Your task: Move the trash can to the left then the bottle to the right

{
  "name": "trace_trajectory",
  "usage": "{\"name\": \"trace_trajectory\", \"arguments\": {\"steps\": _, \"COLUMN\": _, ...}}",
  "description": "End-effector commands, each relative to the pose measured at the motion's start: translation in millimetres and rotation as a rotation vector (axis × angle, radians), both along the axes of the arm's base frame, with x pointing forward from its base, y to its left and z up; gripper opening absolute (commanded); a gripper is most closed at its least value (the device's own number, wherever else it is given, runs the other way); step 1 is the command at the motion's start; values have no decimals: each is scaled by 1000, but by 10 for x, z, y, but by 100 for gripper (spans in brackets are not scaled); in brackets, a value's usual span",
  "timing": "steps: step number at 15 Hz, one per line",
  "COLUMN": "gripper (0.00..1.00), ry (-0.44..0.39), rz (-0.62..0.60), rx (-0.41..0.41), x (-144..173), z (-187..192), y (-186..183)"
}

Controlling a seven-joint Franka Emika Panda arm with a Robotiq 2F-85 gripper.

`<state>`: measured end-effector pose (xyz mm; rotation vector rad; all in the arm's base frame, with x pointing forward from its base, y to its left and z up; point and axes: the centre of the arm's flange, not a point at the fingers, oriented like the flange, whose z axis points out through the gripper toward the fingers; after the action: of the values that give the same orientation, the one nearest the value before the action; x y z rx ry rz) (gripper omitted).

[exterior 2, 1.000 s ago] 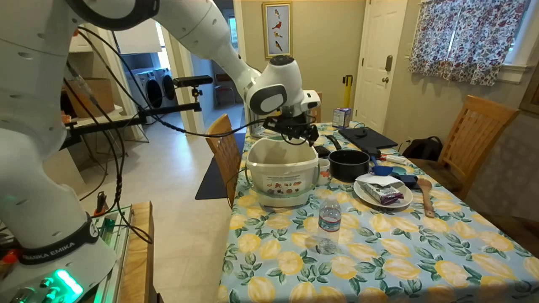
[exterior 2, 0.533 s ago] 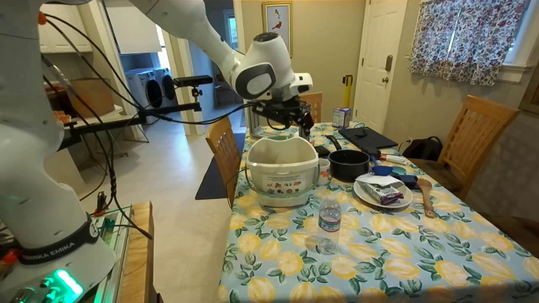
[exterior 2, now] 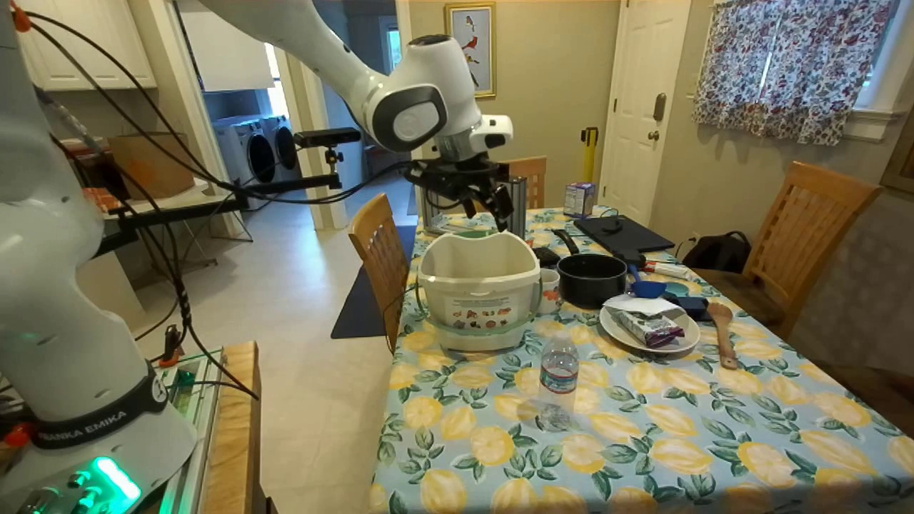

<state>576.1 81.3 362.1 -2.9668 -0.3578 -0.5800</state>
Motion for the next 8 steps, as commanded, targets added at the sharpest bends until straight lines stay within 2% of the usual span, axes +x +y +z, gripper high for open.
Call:
{"name": "trace_trajectory", "arguments": {"steps": 1, "gripper": 100, "ry": 22, "rz": -17, "rx": -18, "x": -224, "z": 106, "y": -11}}
{"name": "trace_trajectory", "arguments": {"steps": 2, "gripper": 100, "ry": 27, "rz": -20, "rx": -19, "x": -238, "z": 112, "y": -19}}
{"name": "trace_trajectory", "arguments": {"steps": 3, "gripper": 100, "ry": 10, "rz": -5, "rx": -3, "x": -86, "z": 45, "y": -19}}
{"name": "trace_trajectory", "arguments": {"steps": 8, "gripper": 100, "ry": 13, "rz": -5, "rx": -4, "x": -93, "z": 30, "y": -19}}
